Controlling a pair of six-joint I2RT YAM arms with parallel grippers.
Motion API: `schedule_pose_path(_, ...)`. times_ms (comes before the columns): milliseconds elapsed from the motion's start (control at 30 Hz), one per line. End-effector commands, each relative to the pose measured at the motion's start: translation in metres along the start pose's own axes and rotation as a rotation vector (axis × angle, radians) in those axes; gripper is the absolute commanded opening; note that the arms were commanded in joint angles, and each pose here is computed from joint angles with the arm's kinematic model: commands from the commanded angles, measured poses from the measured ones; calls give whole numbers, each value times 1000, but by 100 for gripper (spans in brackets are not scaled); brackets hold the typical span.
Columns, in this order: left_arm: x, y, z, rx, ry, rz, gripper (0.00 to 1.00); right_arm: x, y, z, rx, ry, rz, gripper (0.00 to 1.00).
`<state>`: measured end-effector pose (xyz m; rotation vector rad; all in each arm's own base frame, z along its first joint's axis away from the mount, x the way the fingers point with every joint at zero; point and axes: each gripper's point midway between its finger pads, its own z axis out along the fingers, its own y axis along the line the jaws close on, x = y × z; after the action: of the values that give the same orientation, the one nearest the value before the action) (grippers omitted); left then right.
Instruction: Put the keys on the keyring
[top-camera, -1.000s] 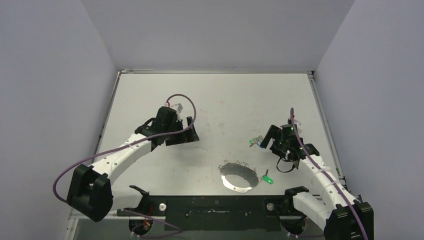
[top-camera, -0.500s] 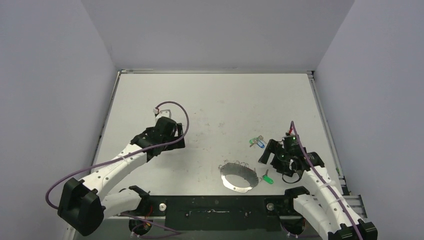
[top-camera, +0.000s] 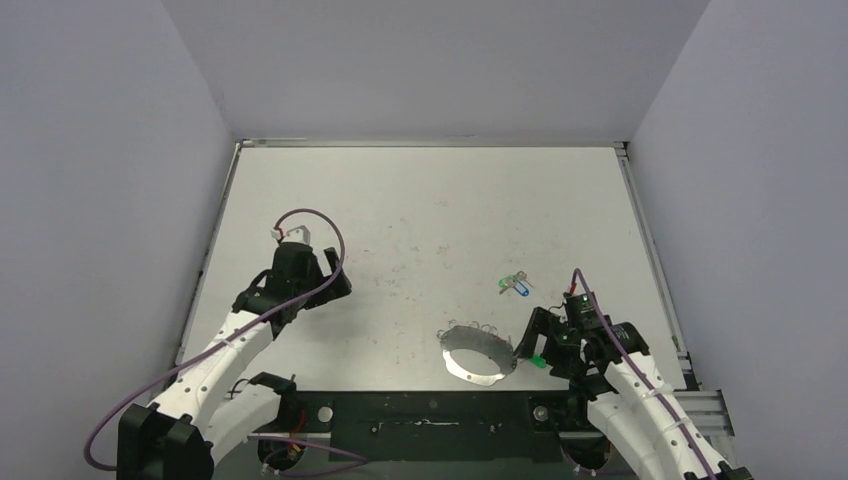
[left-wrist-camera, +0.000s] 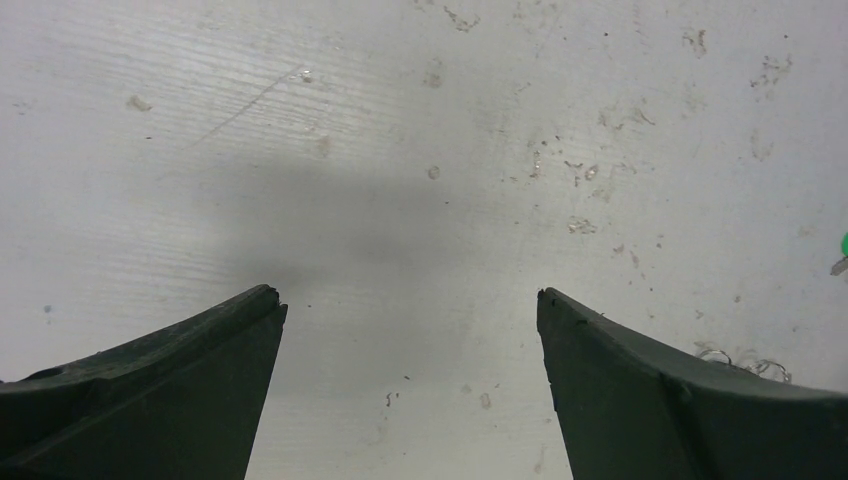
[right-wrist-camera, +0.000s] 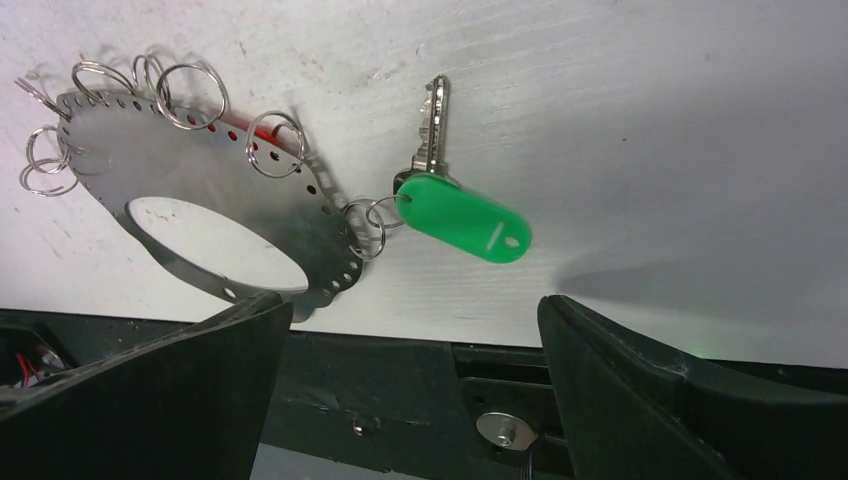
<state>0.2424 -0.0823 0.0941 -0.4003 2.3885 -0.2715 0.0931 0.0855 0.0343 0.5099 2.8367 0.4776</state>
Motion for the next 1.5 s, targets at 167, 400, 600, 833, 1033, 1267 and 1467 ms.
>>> schedule_pose_path(167,32,-63,15,211,119,17,97,-3,27,15,-118,22,-1,98)
schedule_pose_path(400,78,-114,10,318,171,107,88,-18,60,25,-219,-18,-70,97)
schedule_pose_path(600,104,-128,8,393,190,54,87,-24,100,38,-314,-28,-139,96)
schedule_pose_path(833,122,-126,6,440,225,-36,83,-18,142,42,-328,3,-292,96)
schedule_pose_path(1033,134,-121,2,477,257,-89,80,-24,137,35,-294,-52,-304,95)
schedule_pose_path(1267,145,-126,5,509,304,-92,71,-14,121,38,-271,-29,-309,93)
schedule_pose_path(1467,156,-139,14,512,352,-56,62,-1,118,49,-308,17,-289,85)
